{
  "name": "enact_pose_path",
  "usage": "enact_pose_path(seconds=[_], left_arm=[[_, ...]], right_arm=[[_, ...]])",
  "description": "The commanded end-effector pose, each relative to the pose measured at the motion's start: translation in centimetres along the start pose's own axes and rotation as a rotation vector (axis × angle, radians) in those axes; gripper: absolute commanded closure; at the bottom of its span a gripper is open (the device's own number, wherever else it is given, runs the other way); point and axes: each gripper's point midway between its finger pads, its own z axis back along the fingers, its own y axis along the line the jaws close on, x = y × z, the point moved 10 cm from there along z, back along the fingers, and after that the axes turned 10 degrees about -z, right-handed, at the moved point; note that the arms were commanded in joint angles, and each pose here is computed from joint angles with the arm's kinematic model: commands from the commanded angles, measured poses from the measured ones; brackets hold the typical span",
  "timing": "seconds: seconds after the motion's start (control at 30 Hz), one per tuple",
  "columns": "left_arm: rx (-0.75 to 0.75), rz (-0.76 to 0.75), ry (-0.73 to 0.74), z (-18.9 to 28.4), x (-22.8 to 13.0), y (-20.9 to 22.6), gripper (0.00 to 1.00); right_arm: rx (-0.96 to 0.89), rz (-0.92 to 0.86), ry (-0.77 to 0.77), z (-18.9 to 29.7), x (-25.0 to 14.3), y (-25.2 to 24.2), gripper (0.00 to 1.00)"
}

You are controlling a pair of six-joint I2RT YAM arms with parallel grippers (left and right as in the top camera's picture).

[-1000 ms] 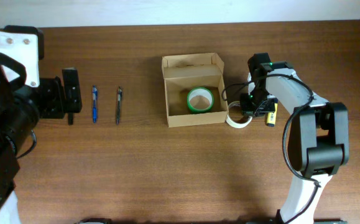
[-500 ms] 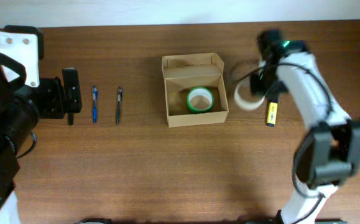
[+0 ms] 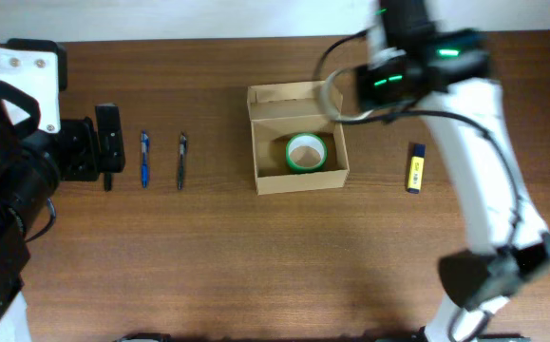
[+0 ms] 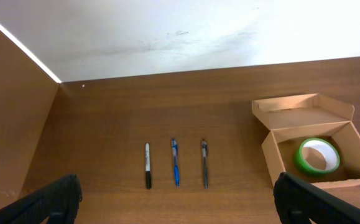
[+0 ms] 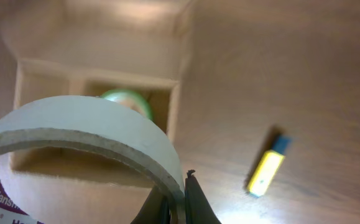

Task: Pack container
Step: 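Carry the white tape roll into the box beside the green roll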

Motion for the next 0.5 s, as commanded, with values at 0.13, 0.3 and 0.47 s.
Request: enact_pose_path(seconds=[0.13, 0.3, 0.47], left_arm=[[-0.001, -0.018, 0.008, -0.1, 0.0, -0.1, 0.01], [-0.001, -0.018, 0.008, -0.1, 0.0, -0.1, 0.00], [-0.001, -0.018, 0.008, -0.1, 0.0, 0.0, 0.00]], right_arm=[[-0.009, 0.140, 0.203, -7.8, -1.6, 4.7, 0.96], [-0.027, 0.157, 0.265, -10.7, -1.9, 4.9, 0.96], [-0.040, 0.168, 0.309, -12.7, -2.2, 5.0, 0.96]])
